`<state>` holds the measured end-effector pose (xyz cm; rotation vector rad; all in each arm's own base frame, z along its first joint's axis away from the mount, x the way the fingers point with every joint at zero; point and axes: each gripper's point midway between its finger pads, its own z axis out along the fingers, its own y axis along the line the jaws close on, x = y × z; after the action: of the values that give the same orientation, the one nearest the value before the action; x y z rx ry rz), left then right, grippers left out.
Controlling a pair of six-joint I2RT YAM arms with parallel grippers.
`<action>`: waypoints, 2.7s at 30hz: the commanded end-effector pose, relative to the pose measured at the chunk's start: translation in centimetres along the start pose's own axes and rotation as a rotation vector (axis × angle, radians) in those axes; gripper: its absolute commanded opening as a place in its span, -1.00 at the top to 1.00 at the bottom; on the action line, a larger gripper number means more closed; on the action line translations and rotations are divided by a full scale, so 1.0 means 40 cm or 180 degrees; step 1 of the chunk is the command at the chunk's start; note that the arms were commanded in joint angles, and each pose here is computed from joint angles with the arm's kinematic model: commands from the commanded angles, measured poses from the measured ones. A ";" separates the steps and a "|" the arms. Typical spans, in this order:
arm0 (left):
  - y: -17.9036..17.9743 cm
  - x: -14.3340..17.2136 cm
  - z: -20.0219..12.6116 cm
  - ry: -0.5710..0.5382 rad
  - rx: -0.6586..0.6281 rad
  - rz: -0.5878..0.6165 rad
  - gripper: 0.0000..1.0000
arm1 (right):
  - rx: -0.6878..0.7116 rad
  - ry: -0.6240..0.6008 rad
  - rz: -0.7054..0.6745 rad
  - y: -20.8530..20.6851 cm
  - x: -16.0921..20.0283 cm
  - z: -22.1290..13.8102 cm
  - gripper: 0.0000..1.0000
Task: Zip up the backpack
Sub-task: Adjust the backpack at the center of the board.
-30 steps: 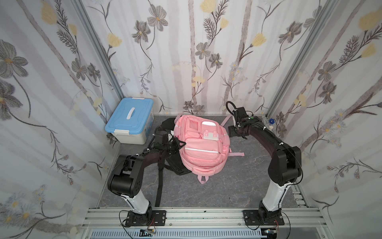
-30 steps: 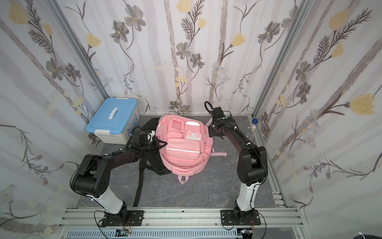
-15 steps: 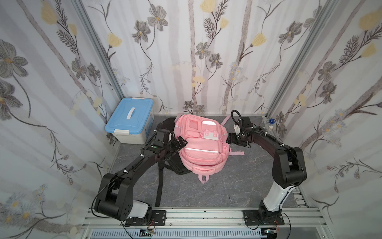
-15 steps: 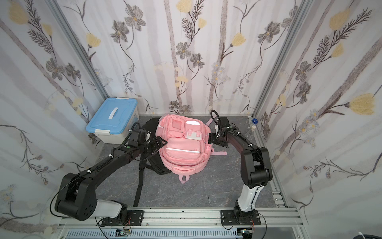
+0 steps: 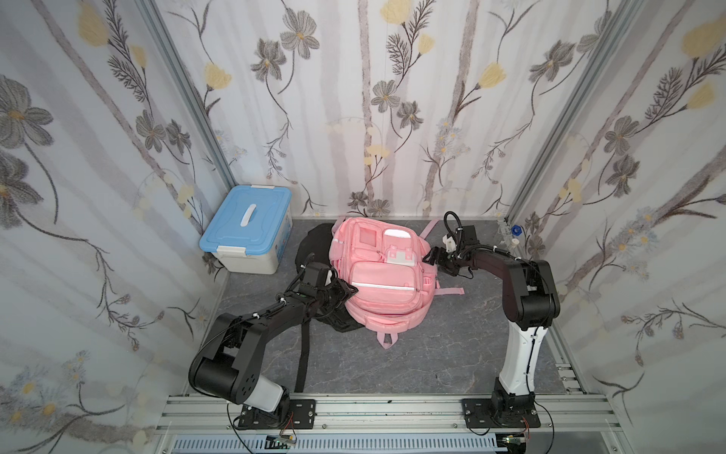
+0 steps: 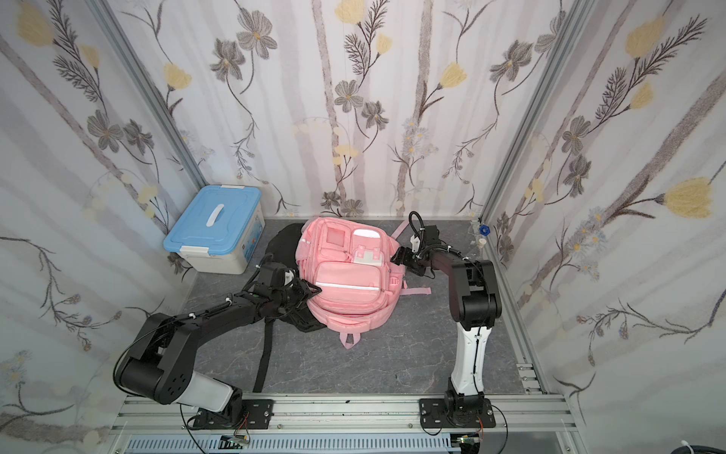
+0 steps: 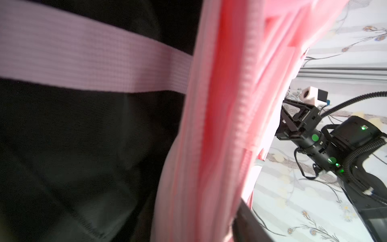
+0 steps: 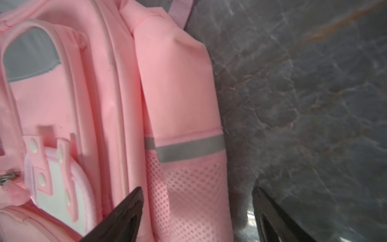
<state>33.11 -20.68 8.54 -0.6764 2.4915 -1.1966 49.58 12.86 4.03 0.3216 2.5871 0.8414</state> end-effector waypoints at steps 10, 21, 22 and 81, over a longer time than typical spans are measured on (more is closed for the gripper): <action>-0.141 -0.132 -0.023 -0.0341 0.0354 0.0193 1.00 | -0.0869 -0.0152 -0.0098 0.192 -0.025 -0.102 1.00; -0.212 -0.320 0.029 -0.0540 0.0213 0.0372 0.02 | -0.0704 -0.0406 -0.0015 0.232 0.096 -0.216 1.00; -0.194 -0.329 0.044 -0.0518 0.0170 0.0338 -0.25 | -0.0683 -0.0453 0.0009 0.230 0.100 -0.208 1.00; -0.136 0.059 -0.160 0.0068 0.0334 -0.0046 -1.00 | -0.1383 -0.1072 0.2436 0.247 0.079 -0.213 1.00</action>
<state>31.07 -20.28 15.46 -0.6921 2.4012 -1.2596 42.58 15.13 10.18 1.2885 2.0054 1.1386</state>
